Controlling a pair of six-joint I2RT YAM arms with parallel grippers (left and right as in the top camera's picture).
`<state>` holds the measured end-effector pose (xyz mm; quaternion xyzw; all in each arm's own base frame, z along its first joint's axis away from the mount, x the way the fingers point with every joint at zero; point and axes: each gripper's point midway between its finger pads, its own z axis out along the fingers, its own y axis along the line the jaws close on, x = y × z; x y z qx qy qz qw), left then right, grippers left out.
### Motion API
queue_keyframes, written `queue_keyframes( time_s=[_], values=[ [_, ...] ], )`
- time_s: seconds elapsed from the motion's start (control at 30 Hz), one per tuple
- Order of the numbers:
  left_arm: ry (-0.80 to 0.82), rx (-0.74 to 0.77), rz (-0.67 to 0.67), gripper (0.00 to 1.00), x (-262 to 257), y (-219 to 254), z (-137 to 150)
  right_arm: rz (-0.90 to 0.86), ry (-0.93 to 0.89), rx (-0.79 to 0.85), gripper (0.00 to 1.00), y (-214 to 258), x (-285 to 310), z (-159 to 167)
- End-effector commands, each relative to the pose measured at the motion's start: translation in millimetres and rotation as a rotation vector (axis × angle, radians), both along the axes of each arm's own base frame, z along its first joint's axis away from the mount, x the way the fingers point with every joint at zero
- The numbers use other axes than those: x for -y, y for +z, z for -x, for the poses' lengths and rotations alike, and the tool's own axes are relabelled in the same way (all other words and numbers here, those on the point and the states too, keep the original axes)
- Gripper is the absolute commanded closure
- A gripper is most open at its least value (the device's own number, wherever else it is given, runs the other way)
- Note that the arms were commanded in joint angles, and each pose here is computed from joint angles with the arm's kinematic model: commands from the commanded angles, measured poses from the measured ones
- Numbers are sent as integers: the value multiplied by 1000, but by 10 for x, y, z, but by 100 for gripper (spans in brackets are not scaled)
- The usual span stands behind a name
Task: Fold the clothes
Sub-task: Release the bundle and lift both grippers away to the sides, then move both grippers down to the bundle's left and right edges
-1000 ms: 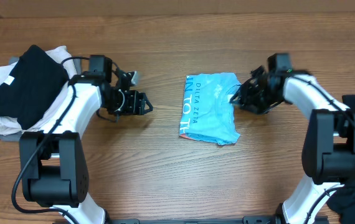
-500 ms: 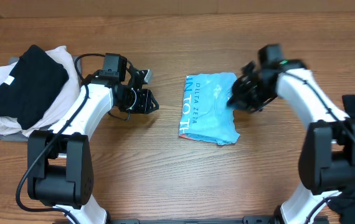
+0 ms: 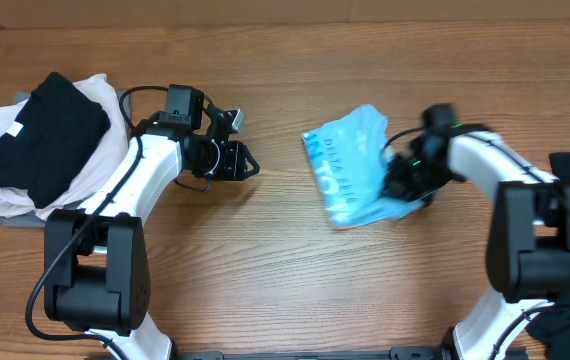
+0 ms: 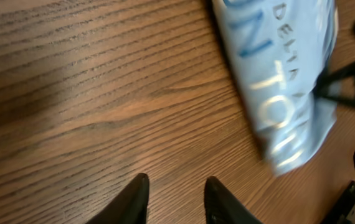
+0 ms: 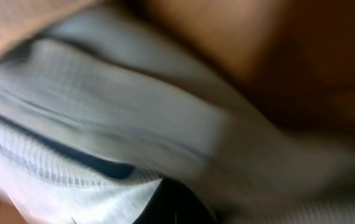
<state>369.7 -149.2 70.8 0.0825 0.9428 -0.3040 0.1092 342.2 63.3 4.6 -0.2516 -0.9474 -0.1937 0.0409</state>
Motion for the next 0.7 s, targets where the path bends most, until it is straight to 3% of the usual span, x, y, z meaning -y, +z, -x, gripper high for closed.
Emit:
queue_keyframes(
  time_s=[0.0, 0.07, 0.2, 0.3, 0.67],
  values=[
    [-2, 30, 32, 59, 55, 132, -59, 318, -74, 36, 96, -90, 912, -235],
    [-2, 30, 32, 50, 53, 131, -59, 240, -64, 91, 96, 154, 891, -418],
    [-1, 30, 32, 46, 53, 131, -60, 30, 9, 202, 94, 691, 607, -651],
    [-1, 31, 32, 45, 53, 132, -61, -67, 48, 217, 95, 842, 358, -654],
    [-1, 21, 30, 45, 50, 124, -41, 67, 190, 128, 93, -47, -205, -405]
  ],
)
